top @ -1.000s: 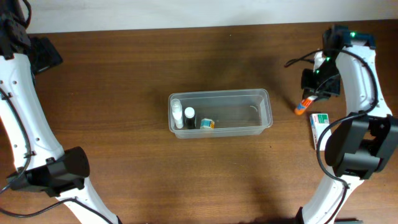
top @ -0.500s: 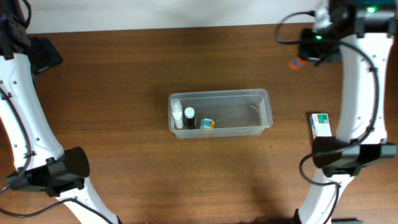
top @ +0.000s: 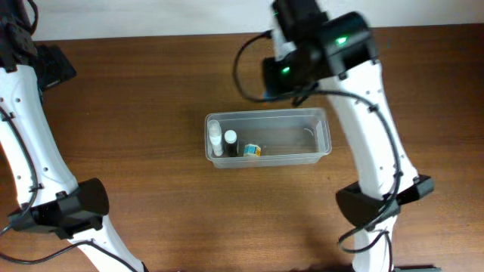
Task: Pack container
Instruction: 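Lift the orange tube and carry it over the container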
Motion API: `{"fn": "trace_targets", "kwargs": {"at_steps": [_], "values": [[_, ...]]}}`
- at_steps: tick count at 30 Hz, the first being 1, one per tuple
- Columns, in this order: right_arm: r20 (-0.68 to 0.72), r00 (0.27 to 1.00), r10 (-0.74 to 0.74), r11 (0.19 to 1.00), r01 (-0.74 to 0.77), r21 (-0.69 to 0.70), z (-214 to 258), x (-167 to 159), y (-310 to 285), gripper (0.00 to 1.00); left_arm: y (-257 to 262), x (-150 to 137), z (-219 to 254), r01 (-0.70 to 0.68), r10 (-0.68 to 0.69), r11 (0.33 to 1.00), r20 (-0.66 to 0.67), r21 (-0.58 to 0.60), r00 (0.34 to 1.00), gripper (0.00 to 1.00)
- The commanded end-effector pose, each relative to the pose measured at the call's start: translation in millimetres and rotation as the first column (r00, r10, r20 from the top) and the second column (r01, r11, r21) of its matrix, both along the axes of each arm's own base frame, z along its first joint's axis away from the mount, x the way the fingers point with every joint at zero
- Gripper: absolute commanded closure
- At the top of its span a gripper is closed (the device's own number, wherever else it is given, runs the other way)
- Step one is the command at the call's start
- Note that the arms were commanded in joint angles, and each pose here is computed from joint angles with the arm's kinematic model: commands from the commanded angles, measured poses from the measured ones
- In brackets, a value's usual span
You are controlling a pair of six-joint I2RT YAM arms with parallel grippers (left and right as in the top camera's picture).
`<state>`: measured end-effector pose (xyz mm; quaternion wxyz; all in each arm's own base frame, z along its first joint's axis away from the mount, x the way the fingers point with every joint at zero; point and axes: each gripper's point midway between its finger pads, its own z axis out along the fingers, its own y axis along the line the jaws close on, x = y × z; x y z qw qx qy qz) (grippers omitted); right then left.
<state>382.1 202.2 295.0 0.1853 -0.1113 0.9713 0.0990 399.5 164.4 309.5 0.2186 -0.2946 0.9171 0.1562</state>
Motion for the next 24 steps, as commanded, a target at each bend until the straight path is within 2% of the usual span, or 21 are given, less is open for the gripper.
{"fn": "trace_targets", "kwargs": {"at_steps": [1,9,24], "values": [[0.012,1.000,-0.008,1.000,0.008,0.005,7,-11,13,0.78,3,0,-1,-0.016,0.016,1.000,-0.001,0.005,1.000,0.00],[-0.022,1.000,-0.003,0.999,0.002,-0.033,-19,-16,37,0.78,3,0,-1,-0.016,0.016,1.000,0.000,0.005,1.000,0.00],[-0.075,0.997,-0.005,0.997,-0.001,-0.077,-88,3,49,0.78,3,0,-1,-0.017,0.017,1.000,0.000,0.005,1.000,0.00]]}}
